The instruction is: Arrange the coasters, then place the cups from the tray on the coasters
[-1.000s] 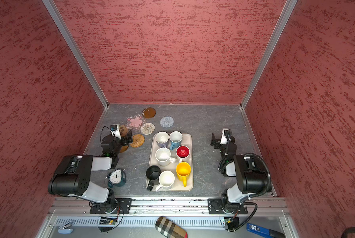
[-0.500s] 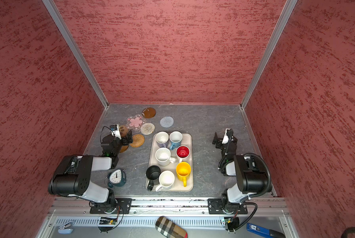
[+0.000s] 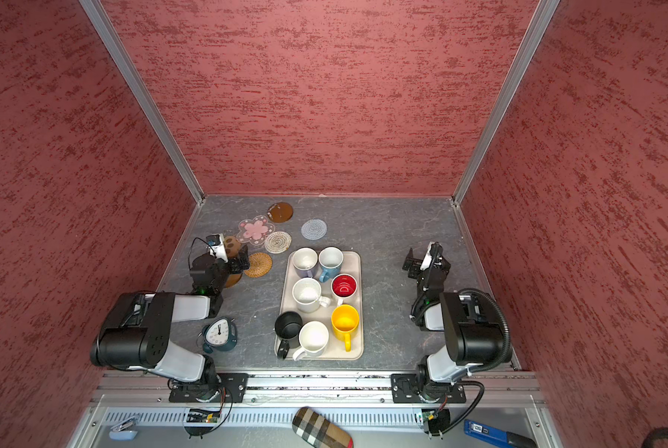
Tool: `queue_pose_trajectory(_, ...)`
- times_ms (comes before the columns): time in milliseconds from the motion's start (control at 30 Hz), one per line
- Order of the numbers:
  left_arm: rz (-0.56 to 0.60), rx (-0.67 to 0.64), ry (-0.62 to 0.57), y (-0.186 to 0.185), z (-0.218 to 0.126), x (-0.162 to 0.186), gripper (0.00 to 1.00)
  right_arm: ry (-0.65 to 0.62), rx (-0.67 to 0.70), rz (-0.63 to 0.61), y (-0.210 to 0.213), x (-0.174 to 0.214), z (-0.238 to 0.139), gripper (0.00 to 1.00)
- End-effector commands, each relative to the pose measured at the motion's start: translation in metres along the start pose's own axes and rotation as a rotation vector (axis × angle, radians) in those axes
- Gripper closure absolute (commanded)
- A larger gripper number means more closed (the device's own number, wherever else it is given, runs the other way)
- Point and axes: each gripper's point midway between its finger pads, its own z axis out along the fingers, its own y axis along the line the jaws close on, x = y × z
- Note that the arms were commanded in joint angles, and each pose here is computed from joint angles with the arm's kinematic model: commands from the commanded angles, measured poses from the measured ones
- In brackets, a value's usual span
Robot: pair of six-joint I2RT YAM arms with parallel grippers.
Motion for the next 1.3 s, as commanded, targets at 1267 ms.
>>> queue_pose_trajectory(1267,-0.129,0.073,0.685,-0.089,0.135,-0.067,0.08,0.230,-0.420,0.203,0.165,-0.094,0.029,0.04)
